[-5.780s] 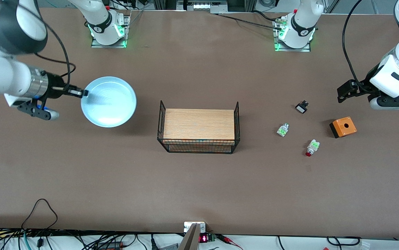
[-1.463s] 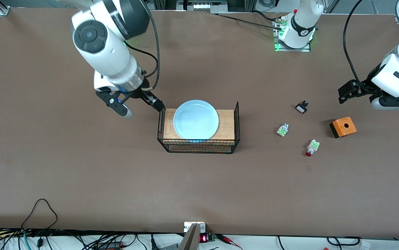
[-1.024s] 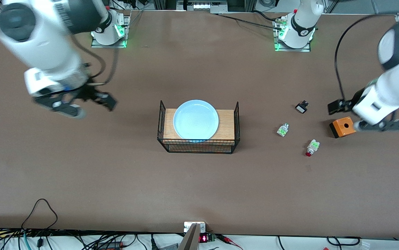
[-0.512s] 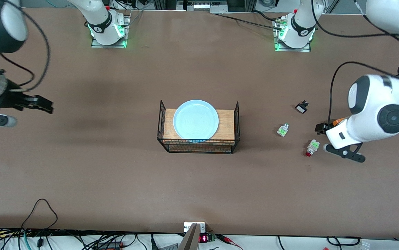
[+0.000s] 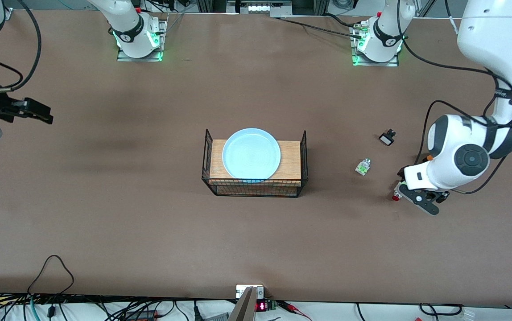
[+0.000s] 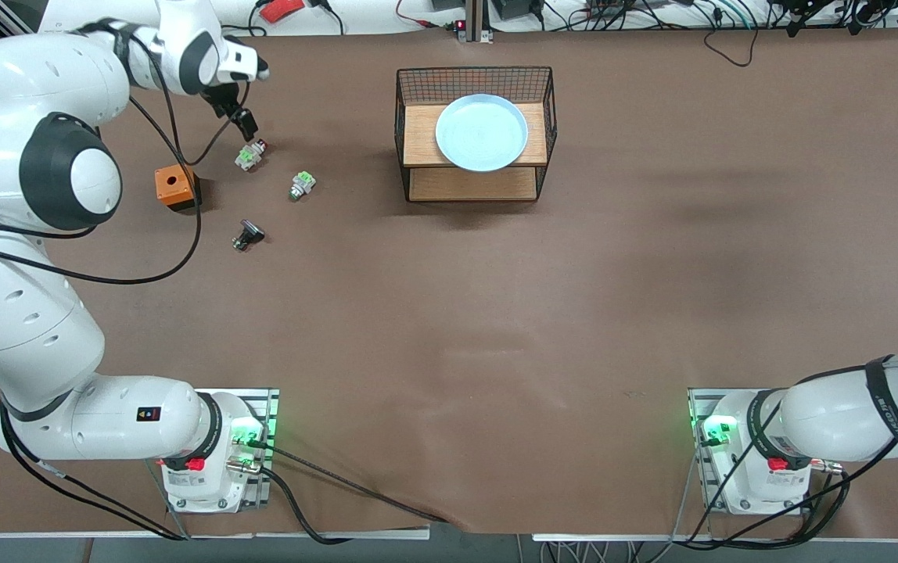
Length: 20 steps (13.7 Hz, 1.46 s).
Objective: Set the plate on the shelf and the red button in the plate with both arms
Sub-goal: 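Withdraw the right gripper while the left gripper reaches the red-capped button, then grasp the red-capped button with the left gripper and lift it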
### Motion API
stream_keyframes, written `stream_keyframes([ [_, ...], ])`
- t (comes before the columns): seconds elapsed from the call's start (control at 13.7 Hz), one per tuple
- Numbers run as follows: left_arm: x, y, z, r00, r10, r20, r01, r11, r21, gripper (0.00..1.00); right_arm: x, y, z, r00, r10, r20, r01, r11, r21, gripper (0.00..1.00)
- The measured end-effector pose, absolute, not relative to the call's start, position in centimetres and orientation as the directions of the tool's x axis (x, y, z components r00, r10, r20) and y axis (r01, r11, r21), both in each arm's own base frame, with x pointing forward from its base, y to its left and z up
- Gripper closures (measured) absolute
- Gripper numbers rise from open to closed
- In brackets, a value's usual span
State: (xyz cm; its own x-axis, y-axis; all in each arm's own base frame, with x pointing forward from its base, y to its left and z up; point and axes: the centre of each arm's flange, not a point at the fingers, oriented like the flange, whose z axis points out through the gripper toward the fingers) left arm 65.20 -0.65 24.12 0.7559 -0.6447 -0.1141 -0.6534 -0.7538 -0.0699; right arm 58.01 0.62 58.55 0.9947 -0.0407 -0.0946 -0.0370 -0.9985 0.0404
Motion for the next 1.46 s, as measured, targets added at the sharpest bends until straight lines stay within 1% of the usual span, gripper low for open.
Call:
stream_keyframes([
  [0.29,64.5,-0.8,19.8,0.741,-0.660,-0.128,-0.669,-0.742,-0.044,0.00,57.9,-0.1,57.6,0.995,-0.009,-0.103,-0.005,-0.999,0.036,0.00],
  [0.37,64.4,-0.8,19.1,0.739,-0.660,-0.133,-0.670,-0.742,-0.038,0.05,58.0,-0.5,57.2,0.996,-0.009,-0.091,-0.006,-0.999,0.035,0.00],
  [0.44,64.3,-0.8,18.5,0.738,-0.660,-0.138,-0.670,-0.742,-0.033,0.05,58.0,-0.9,56.8,0.997,-0.011,-0.078,-0.008,-0.999,0.034,0.00],
  [0.51,64.2,-0.7,18.1,0.738,-0.660,-0.140,-0.670,-0.742,-0.030,0.11,57.8,-1.1,56.4,0.997,-0.012,-0.073,-0.010,-0.999,0.033,0.00],
  [0.66,64.1,-0.7,17.8,0.737,-0.661,-0.142,-0.670,-0.742,-0.028,0.36,57.1,-1.2,56.6,0.997,-0.013,-0.073,-0.011,-0.999,0.031,0.00],
  [0.73,64.2,-0.8,17.9,0.737,-0.661,-0.142,-0.671,-0.741,-0.028,0.45,56.9,-1.2,56.9,0.998,-0.012,-0.070,-0.010,-1.000,0.030,0.00],
  [0.8,64.2,-0.8,17.9,0.737,-0.662,-0.140,-0.671,-0.741,-0.029,0.58,56.7,-1.1,57.2,0.998,-0.009,-0.065,-0.007,-1.000,0.029,0.00],
  [0.95,64.6,-0.9,18.7,0.738,-0.661,-0.137,-0.670,-0.741,-0.033,0.59,56.7,-0.8,57.4,0.998,-0.002,-0.060,0.000,-1.000,0.029,0.00],
  [1.1,65.6,-1.2,21.5,0.740,-0.661,-0.123,-0.670,-0.741,-0.049,0.59,56.7,-0.6,57.4,0.998,0.005,-0.061,0.007,-1.000,0.029,0.00],
  [1.32,66.8,-4.0,28.7,0.733,-0.667,-0.131,-0.675,-0.737,-0.025,0.59,56.7,-0.6,57.3,0.998,0.008,-0.061,0.010,-1.000,0.028,0.00],
  [1.46,67.3,-7.4,35.2,0.764,-0.635,-0.118,-0.632,-0.772,0.065,0.59,56.7,-0.6,57.3,0.998,0.009,-0.061,0.011,-1.000,0.028,0.00],
])
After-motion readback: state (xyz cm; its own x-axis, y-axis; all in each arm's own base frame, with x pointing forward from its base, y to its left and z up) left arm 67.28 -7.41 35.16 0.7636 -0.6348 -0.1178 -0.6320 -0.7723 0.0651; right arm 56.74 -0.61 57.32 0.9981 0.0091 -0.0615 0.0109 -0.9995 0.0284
